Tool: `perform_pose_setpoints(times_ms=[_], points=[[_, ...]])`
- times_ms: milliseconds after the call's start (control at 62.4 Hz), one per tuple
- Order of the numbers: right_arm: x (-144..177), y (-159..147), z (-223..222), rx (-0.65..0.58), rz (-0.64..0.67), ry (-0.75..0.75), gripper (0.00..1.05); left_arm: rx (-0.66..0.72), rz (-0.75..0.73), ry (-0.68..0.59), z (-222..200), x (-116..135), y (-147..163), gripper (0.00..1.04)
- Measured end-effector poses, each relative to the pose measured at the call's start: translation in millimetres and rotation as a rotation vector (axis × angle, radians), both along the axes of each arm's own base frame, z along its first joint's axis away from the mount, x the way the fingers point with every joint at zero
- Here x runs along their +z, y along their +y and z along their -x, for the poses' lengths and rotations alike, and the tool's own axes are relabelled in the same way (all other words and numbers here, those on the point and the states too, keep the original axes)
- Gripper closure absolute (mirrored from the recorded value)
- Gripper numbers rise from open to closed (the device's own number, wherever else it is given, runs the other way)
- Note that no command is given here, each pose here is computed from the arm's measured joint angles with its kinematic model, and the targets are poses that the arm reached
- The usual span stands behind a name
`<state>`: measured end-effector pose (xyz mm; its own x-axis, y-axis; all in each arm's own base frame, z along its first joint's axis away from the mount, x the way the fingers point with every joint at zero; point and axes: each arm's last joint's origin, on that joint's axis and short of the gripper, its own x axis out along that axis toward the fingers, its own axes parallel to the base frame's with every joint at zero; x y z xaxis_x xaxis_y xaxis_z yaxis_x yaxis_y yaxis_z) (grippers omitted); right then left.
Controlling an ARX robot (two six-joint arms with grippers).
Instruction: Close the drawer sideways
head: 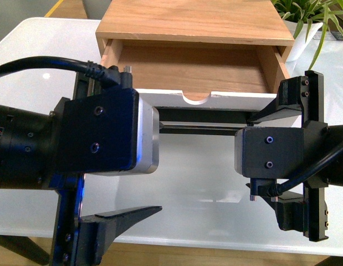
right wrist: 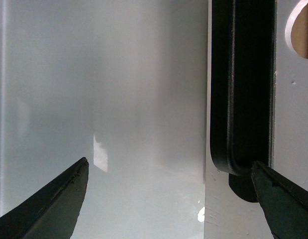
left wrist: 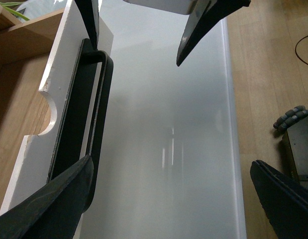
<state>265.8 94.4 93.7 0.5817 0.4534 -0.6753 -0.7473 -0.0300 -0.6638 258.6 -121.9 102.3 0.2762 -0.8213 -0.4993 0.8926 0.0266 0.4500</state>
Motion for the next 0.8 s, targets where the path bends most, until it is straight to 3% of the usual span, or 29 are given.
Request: perform_pose_setpoints(times_ms=[802], points=[[-2, 7, -12, 0.015, -0.005, -0.003, 0.09, 0.024, -0.002, 0.061, -35, -19, -20, 0.09]])
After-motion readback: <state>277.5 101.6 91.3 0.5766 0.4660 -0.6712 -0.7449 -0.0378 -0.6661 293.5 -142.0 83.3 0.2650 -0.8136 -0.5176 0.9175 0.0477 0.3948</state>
